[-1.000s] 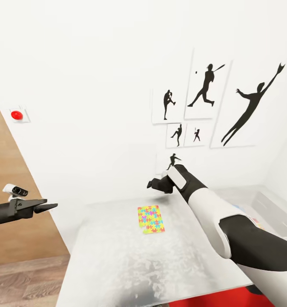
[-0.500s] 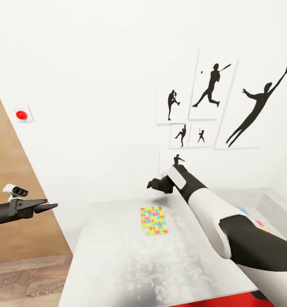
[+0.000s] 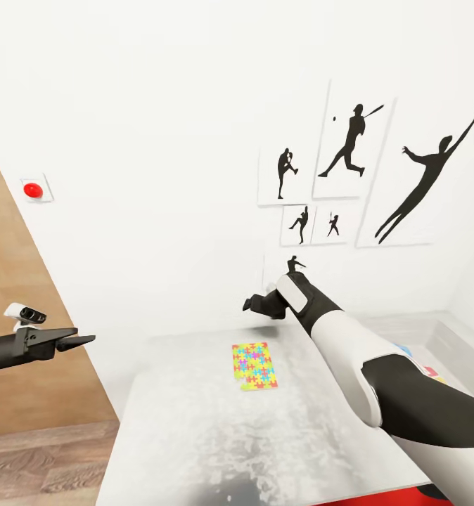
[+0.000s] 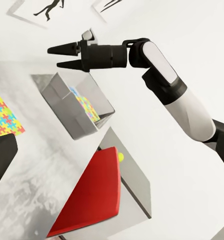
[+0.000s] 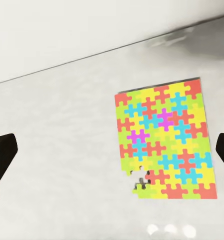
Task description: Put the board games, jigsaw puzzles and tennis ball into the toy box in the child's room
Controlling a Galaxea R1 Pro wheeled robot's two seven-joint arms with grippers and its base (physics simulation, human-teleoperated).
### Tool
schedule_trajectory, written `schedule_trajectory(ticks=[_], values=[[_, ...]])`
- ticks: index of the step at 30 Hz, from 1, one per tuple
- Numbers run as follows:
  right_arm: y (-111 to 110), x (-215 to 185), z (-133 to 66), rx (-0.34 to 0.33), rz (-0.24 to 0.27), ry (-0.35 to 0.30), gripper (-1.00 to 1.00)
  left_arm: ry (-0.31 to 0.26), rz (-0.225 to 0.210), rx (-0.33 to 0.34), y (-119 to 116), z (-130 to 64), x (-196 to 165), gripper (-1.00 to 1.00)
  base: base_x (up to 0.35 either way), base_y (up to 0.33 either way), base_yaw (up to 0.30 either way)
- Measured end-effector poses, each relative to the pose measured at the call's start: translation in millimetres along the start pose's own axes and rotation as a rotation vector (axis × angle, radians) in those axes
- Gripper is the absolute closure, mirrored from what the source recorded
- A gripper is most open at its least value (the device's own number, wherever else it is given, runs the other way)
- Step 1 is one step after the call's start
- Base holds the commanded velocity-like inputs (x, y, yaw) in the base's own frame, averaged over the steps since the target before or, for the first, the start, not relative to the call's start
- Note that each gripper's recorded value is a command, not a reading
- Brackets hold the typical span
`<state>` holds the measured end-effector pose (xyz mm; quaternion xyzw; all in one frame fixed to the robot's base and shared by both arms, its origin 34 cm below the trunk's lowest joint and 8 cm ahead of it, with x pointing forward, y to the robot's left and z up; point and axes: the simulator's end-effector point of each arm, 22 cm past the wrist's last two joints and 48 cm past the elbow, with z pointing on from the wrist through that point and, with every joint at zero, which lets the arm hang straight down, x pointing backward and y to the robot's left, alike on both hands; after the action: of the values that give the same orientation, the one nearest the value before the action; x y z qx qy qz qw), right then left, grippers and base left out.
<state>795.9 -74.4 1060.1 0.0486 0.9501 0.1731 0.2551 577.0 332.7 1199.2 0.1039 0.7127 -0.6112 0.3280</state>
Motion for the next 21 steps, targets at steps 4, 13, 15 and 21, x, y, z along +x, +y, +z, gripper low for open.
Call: schedule_trajectory(ticks=[4,13,15,21], values=[[0,0,0.3,0.002,-0.001,0.0,-1.0,-0.001,0.001,0.0,0,-0.3,0,-1.0,0.0,0.0,0.0],[-2,3,4.5,0.002,0.003,0.007,-1.0,0.001,-0.005,-0.002,3,0.1,0,-1.0,0.0,0.0,0.0],[-3,4,6.2,0.002,0.004,0.01,-1.0,0.001,-0.008,-0.003,4,0.4,1,-1.0,0.0,0.0,0.0],[-5,7,12.0,0.003,0.009,0.02,-1.0,0.002,-0.015,-0.007,9,0.0,1,-1.0,0.0,0.0,0.0]])
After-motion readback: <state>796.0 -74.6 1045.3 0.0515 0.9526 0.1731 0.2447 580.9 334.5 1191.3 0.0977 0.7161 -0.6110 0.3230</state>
